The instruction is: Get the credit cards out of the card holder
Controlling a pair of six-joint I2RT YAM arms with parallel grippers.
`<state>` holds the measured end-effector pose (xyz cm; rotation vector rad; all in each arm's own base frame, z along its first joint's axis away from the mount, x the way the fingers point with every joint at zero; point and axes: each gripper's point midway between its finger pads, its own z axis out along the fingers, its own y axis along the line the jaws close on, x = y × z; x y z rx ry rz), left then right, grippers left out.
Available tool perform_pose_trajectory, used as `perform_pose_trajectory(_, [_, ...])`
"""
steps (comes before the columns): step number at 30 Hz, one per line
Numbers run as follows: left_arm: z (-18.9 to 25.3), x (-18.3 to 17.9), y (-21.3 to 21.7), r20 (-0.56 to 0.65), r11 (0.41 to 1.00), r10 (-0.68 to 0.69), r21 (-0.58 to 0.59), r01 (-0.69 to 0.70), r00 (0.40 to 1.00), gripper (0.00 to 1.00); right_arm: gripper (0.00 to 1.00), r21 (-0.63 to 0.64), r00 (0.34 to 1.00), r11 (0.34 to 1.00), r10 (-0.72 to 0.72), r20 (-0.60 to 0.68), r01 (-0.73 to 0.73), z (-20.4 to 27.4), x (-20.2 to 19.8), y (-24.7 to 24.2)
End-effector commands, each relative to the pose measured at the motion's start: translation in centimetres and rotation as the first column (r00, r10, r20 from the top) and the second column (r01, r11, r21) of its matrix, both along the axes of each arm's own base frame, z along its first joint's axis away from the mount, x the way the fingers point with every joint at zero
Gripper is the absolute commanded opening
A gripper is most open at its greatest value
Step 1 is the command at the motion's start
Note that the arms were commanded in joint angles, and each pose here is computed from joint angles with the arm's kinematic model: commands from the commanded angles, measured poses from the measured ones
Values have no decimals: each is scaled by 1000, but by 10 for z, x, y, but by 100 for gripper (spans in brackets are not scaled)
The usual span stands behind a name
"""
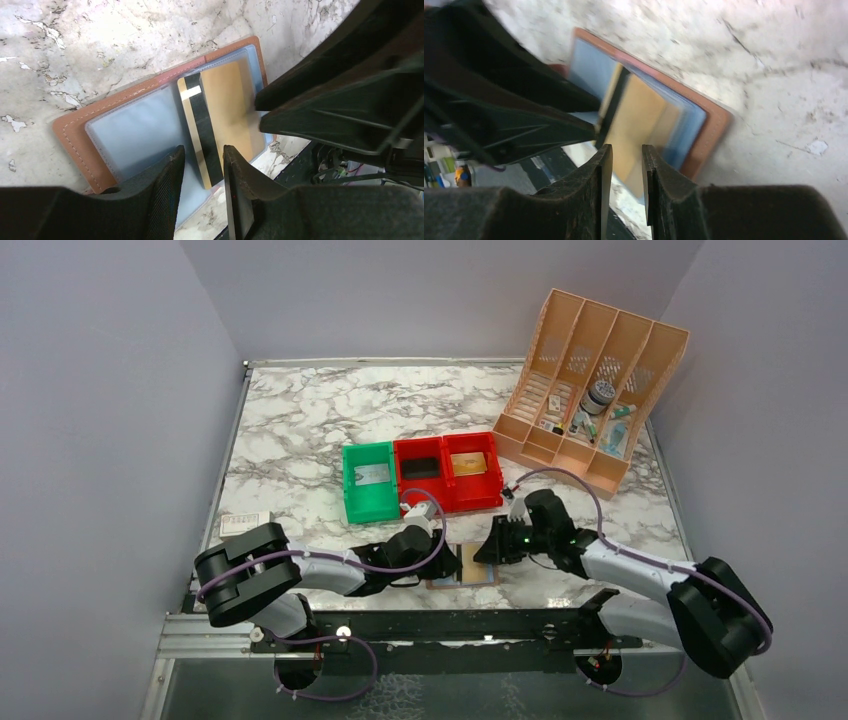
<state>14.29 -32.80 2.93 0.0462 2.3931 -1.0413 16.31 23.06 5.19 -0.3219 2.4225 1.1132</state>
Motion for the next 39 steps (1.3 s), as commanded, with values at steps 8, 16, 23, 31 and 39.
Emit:
perform_pose_trajectory(8, [-20, -4, 15, -31, 998, 34, 55, -32, 999, 38, 29, -173, 974, 967, -204, -102, 184, -51, -2, -31])
perform_pose_trajectory(16, [-19, -7, -3, -65, 1000, 10, -24, -11, 998, 38, 29, -151, 976, 972, -197, -90, 182, -47, -4, -31])
perform_pose_trajectory(23, [-14, -9, -12, -94, 993, 11, -113, -22, 995, 25, 29, -149, 979, 975, -182, -96, 167, -48, -6, -30])
perform_pose_trajectory(31, [-3, -5, 8, -45, 989, 68, -130, -73, 997, 0, 29, -133, 983, 980, -160, -88, 147, -46, -7, -28])
perform_pose_trajectory(39, [-6, -8, 17, -43, 990, 72, -116, -76, 996, 0, 30, -67, 996, 995, -73, -43, 70, -31, -8, -17])
